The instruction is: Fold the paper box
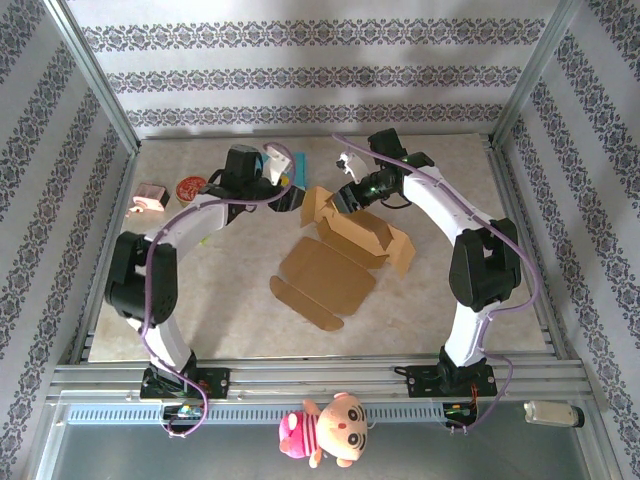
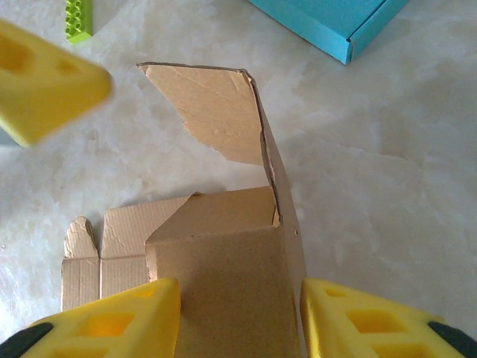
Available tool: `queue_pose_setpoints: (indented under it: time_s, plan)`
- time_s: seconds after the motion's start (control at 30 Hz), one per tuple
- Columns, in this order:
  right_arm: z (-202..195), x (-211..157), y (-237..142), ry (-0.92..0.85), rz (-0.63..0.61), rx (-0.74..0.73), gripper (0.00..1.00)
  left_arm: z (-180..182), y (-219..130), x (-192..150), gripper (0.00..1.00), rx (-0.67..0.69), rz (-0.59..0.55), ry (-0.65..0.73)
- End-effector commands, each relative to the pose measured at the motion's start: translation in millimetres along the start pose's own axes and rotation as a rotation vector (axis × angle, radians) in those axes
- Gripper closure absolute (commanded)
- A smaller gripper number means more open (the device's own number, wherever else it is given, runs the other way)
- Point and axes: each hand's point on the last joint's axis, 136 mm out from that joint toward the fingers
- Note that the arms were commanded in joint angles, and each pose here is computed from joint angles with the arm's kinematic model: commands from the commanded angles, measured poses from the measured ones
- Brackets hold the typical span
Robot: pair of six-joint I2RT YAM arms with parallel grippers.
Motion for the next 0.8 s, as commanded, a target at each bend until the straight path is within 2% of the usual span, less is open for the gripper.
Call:
queue_pose_setpoints:
  time_s: [0.0, 0.13, 0.17, 0.27, 0.33, 0.37, 0.4, 0.47, 0.63, 0.77]
  plan:
    - [10, -5, -5, -0.025, 0.011, -0.002, 0.53, -23, 10, -17, 0.34, -0.187, 0.085, 0.007]
    - [12, -5, -6, -0.025, 0.012, -0.001, 0.53, -12, 28, -12, 0.39, -0.185, 0.069, -0.025]
    - [12, -5, -6, -0.025, 0.012, -0.002, 0.53, -10, 32, -12, 0.45, -0.184, 0.066, -0.026]
    - [13, -5, -8, -0.016, 0.008, -0.001, 0.51, -9, 37, -12, 0.73, -0.188, 0.053, -0.015]
    - [13, -1, -12, 0.007, -0.011, -0.007, 0.43, -9, 37, -12, 0.86, -0.183, 0.037, 0.009]
    - [10, 1, -17, 0.032, -0.028, -0.018, 0.35, -8, 36, -12, 0.90, -0.173, 0.028, 0.027]
    - [6, 3, -22, 0.063, -0.044, -0.025, 0.28, -7, 35, -12, 0.91, -0.162, 0.018, 0.046]
    - [1, 3, -31, 0.120, -0.069, -0.019, 0.25, -5, 34, -12, 0.91, -0.136, 0.011, 0.070]
    - [-5, -15, -37, 0.211, -0.067, 0.026, 0.24, -5, 34, -12, 0.91, -0.103, 0.006, 0.125]
    - [0, -29, -35, 0.246, -0.052, 0.052, 0.28, 0, 36, -11, 0.92, -0.069, 0.015, 0.127]
Point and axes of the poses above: each hand's point on the last joint's axis, 136 mm out from that joint toward the fingers, its own y axis out along the fingers, its own z axis along the line the jaws close on, x = y × z, and after that the axes turned 1 degree about y, right-handed
